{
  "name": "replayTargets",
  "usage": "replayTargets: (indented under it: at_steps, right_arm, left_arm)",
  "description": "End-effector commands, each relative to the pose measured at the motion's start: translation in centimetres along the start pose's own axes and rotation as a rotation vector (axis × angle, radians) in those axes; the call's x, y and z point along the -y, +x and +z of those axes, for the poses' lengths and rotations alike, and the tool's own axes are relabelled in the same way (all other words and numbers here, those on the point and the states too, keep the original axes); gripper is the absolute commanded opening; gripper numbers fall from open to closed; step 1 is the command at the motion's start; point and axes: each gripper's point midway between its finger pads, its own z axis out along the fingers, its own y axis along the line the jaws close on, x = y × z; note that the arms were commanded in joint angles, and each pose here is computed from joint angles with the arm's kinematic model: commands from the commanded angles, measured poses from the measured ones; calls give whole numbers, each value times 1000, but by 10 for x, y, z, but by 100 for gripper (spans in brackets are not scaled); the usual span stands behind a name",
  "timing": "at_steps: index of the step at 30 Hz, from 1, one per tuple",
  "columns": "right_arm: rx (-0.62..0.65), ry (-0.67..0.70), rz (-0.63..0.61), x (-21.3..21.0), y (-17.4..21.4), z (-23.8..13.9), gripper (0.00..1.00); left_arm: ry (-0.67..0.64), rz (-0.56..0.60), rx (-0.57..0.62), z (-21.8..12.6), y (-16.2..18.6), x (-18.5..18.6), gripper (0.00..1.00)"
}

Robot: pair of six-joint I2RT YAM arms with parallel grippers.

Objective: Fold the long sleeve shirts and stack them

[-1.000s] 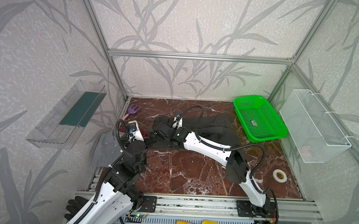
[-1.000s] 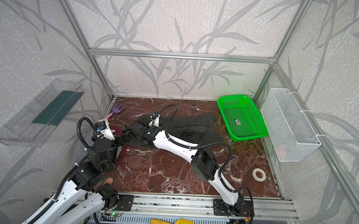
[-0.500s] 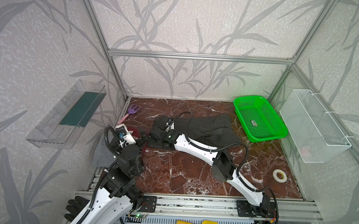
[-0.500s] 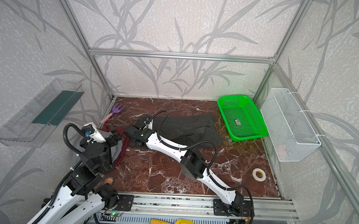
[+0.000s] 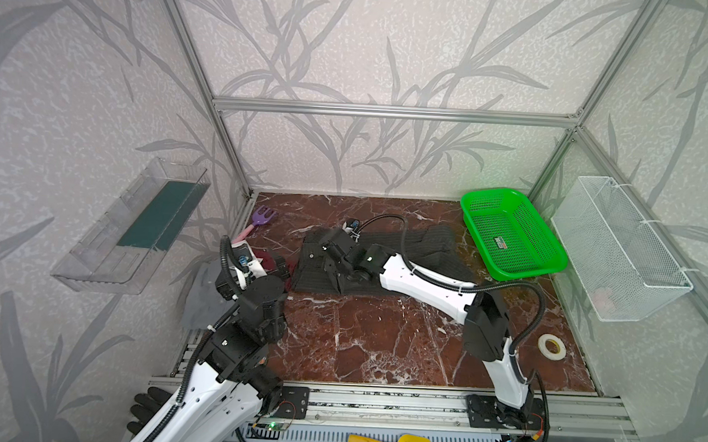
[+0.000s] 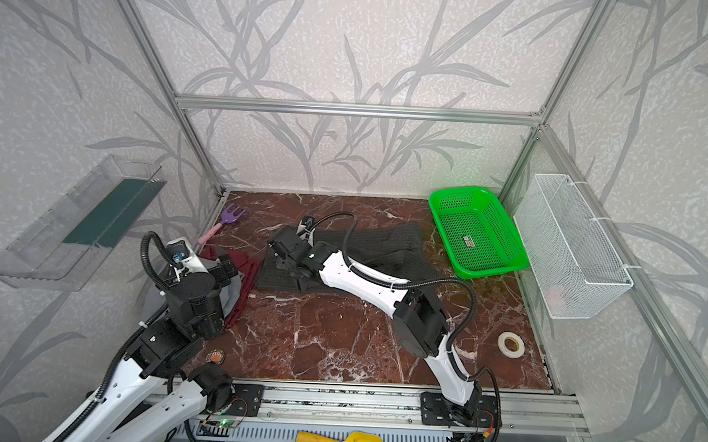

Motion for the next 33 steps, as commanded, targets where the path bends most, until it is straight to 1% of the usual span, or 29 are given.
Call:
replayTargets:
  at_steps: [1, 4, 7, 8, 9, 12, 14, 16, 18, 21, 23, 27, 31, 33]
  right_arm:
    - [48, -122, 62, -7, -40, -36, 62]
    - [70, -149, 116, 17, -67, -57, 62]
    - [126, -147, 109, 50, -95, -79, 62]
    - [127, -136, 103, 64, -98, -77, 62]
    - [148, -174, 100, 71, -109, -94, 62]
    - [148, -245, 63, 98, -117, -106, 62]
    - [132, -264, 23, 119, -115, -107, 63]
    - [103, -205, 49, 156, -112, -102, 64]
    - [71, -160, 109, 191, -109, -95, 65]
    - [13, -165, 212, 222, -100, -81, 65]
    - [-1, -166, 233, 230, -96, -76, 65]
    - [13, -171, 230, 232, -94, -76, 65]
    - [30, -177, 208, 230, -96, -80, 65]
    - [43, -172, 200, 232, -97, -83, 65]
  left_arm:
    - [71, 53, -129, 2, 25, 19, 99]
    - [221, 126, -272, 2, 56, 55, 99]
    - [254, 166, -436, 0, 95, 71, 99]
    - [260, 161, -473, -1, 105, 74, 99]
    - [269, 152, -516, -3, 116, 77, 99]
    - [283, 127, -586, -7, 138, 82, 99]
    - [292, 112, -619, -9, 150, 85, 99]
    - [287, 103, -659, -11, 163, 86, 99]
    - [287, 94, -698, -12, 176, 90, 99]
    - [291, 73, -751, -13, 193, 97, 99]
    - [291, 63, -771, -13, 203, 99, 99]
    - [277, 63, -789, -10, 222, 103, 99]
    - [247, 93, -778, -1, 229, 106, 99]
    - [262, 82, -761, 5, 231, 116, 96]
